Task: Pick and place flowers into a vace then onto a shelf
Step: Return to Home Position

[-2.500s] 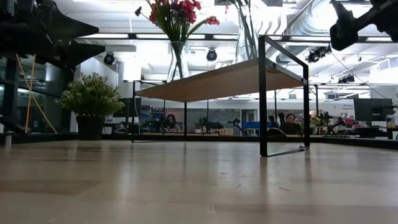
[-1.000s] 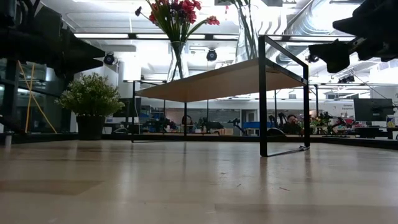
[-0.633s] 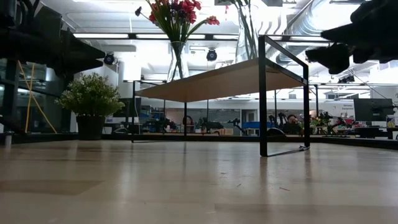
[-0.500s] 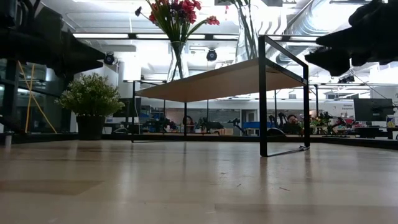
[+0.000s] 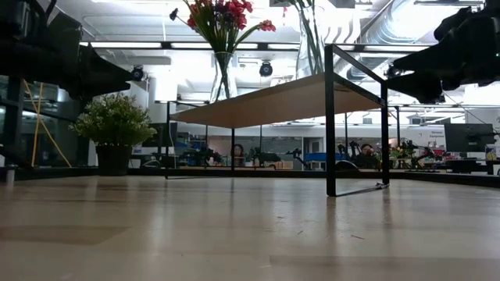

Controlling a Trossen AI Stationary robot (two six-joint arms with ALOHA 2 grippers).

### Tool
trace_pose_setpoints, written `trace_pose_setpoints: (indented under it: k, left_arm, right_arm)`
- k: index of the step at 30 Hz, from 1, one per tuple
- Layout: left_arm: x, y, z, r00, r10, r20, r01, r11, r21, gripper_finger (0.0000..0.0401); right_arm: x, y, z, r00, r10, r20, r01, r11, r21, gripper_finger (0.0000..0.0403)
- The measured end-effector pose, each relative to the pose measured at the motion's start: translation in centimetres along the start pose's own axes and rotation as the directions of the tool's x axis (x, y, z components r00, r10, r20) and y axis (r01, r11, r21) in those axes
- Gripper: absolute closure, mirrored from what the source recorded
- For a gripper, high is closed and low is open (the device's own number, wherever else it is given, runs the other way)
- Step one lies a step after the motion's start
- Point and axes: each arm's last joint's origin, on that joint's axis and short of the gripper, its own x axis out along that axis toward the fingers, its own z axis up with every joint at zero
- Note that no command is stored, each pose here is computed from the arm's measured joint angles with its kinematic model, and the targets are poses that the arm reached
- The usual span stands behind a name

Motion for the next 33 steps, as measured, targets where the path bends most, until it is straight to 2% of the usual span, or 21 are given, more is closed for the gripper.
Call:
trace_pose_setpoints:
  k: [8, 14, 19, 26, 33]
  left_arm:
    - [0.0, 0.0, 0.0, 1.0, 0.001, 0.0, -0.001, 1.0, 0.005, 0.0103]
    - [0.0, 0.0, 0.0, 1.0, -0.014, 0.0, 0.014, 1.0, -0.018, 0.0103]
    - [0.0, -0.2, 0.0, 0.997, -0.083, -0.002, 0.083, 0.996, -0.031, 0.0103]
    - [0.0, -0.8, -0.2, 0.97, -0.242, -0.028, 0.239, 0.968, -0.078, 0.0103]
    - [0.2, -1.2, -0.7, 0.955, -0.283, -0.088, 0.274, 0.957, -0.098, 0.0103]
  right_arm:
    - [0.0, -0.1, 0.0, 1.0, -0.022, -0.007, 0.022, 1.0, 0.008, 0.0036]
    - [0.0, 0.1, -0.1, 0.999, 0.035, -0.018, -0.035, 0.999, 0.021, 0.0037]
    - [0.0, 0.1, -0.1, 0.999, 0.045, -0.023, -0.044, 0.998, 0.037, 0.0037]
    - [0.0, 0.2, -0.1, 0.998, 0.059, -0.022, -0.058, 0.997, 0.043, 0.0036]
    - [0.0, 0.2, -0.1, 0.998, 0.061, -0.022, -0.06, 0.997, 0.043, 0.0036]
